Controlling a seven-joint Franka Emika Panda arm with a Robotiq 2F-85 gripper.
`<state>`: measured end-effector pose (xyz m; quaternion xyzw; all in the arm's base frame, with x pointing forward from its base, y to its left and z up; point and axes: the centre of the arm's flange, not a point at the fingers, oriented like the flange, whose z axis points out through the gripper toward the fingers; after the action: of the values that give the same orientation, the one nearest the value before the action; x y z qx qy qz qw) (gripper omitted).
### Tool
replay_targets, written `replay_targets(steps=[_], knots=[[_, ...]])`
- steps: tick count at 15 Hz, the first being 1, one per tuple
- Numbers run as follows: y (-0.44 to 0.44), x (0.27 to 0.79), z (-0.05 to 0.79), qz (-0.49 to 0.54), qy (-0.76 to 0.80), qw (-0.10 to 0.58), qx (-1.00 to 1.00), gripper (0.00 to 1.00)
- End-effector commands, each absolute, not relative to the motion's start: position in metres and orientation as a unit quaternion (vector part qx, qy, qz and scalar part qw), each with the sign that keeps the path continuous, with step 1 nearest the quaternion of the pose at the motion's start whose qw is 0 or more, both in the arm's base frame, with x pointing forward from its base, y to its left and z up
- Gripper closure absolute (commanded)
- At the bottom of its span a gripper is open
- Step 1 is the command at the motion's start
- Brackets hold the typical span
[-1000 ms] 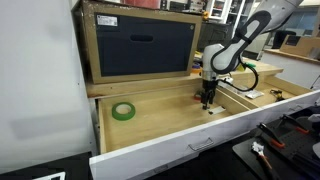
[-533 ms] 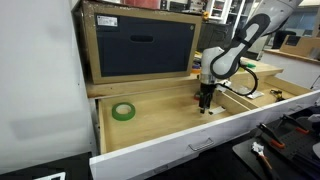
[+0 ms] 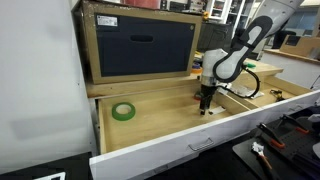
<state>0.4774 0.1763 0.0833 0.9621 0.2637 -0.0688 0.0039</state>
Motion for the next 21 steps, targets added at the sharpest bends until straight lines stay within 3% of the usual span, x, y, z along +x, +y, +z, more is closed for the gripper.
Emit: replay_targets(steps=[1, 7, 10, 21], knots=[[0.177, 0.467, 0.072, -0.062, 0.274, 0.015, 0.960, 0.34], [0.182, 0.466, 0.069, -0.066, 0.285, 0.012, 0.956, 0.81], [0.184, 0.466, 0.065, -0.071, 0.287, 0.011, 0.955, 0.99], [0.188, 0.456, 0.073, -0.069, 0.297, 0.009, 0.952, 1.00]])
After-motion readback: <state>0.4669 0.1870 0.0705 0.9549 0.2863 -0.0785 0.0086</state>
